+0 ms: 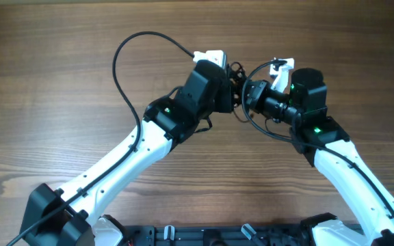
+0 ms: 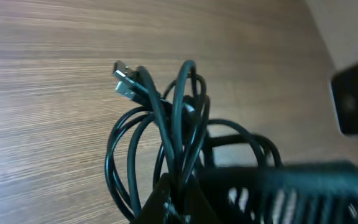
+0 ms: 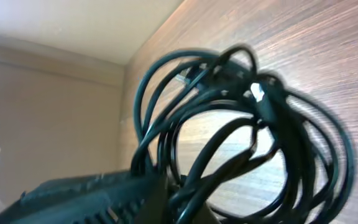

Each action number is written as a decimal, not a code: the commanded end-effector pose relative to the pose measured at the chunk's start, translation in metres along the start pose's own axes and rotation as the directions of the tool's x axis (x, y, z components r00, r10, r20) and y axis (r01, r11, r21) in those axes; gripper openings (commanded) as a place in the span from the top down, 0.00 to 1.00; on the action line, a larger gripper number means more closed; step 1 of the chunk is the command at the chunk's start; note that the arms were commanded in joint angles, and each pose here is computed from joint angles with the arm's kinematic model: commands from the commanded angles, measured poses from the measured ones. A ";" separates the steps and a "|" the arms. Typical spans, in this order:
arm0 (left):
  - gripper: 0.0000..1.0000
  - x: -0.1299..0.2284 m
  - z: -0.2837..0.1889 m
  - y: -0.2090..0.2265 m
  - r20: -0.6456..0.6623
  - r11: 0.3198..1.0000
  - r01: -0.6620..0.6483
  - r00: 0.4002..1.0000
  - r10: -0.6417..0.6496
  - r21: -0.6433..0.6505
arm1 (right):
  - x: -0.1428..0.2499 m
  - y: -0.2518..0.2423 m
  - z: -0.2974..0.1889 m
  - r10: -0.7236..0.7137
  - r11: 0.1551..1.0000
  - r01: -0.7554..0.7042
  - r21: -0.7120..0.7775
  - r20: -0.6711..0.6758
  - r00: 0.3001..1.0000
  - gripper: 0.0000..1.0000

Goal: Untangle cables

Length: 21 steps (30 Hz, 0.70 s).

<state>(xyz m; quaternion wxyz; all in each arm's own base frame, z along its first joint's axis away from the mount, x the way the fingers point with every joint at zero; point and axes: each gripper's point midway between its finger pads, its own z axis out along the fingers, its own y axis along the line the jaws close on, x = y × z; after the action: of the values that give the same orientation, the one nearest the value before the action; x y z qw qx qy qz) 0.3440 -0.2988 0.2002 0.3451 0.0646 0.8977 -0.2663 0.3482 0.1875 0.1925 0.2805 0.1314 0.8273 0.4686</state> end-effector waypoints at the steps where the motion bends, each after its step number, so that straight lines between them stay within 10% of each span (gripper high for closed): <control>1: 0.96 0.022 -0.012 -0.048 -0.089 0.954 -0.135 0.982 0.164 0.268 | -0.002 -0.022 0.016 0.000 0.998 0.001 0.059 -0.002 1.000 0.96; 11: 0.96 0.011 -0.019 -0.039 -0.115 0.930 -0.093 0.983 0.142 0.357 | 0.002 -0.019 0.021 -0.146 0.989 0.146 0.003 -0.049 0.988 0.88; 16: 0.96 -0.003 -0.026 0.004 -0.162 0.939 0.006 0.985 0.053 0.345 | -0.006 -0.010 -0.014 -0.203 0.969 0.183 -0.166 -0.110 0.973 0.04; 21: 0.96 -0.011 -0.064 -0.002 -0.159 0.783 -0.016 0.976 0.146 0.621 | -0.019 -0.014 -0.057 -0.340 0.902 0.301 -0.309 -0.079 0.937 0.00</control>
<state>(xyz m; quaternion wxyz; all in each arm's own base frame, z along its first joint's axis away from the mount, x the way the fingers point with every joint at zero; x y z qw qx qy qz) 0.3413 -0.2624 0.2148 0.2435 0.1578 0.8552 -0.4294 0.3502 0.1311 0.1872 0.2978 0.0097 0.8117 0.5024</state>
